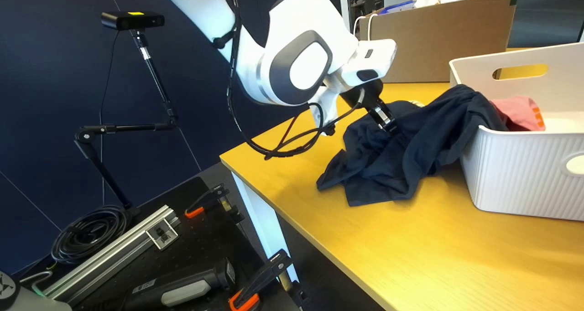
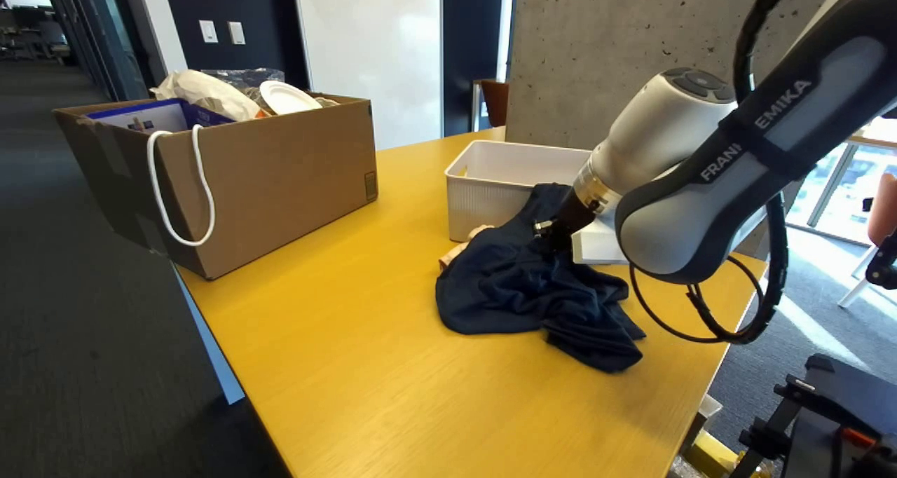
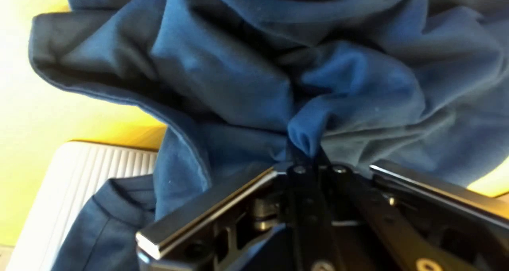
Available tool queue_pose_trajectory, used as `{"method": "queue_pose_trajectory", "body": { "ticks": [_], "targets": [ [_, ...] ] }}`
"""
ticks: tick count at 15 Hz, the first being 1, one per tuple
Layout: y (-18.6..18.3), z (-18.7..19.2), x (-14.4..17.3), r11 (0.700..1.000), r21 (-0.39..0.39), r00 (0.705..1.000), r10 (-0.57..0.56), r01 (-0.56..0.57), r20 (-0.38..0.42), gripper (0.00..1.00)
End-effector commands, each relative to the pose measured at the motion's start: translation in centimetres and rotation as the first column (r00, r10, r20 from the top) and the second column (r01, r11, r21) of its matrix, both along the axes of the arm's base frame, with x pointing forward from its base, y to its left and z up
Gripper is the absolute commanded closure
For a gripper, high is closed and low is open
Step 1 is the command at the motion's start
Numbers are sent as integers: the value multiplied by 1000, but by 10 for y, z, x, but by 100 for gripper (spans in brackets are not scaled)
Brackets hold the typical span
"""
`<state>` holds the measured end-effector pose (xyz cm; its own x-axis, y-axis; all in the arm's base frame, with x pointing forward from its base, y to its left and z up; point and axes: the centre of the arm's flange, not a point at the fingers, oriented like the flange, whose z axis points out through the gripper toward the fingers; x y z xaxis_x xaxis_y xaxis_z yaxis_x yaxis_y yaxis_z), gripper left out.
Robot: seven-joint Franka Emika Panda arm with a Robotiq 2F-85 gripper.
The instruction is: Put the clothes in the basket
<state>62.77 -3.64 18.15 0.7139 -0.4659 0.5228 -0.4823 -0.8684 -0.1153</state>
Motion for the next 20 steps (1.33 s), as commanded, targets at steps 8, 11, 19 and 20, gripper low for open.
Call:
{"method": "queue_pose_trajectory", "body": {
  "ticks": [8, 11, 19, 20],
  "targets": [
    [-76, 229, -36, 984, -72, 969, -149, 166, 198, 99],
    [-101, 297, -27, 974, -87, 956, -185, 209, 226, 99],
    [-150, 462, 28, 955, -124, 907, -207, 268, 366, 99],
    [-159, 461, 39, 954, -119, 904, -213, 274, 370, 99]
  ]
}}
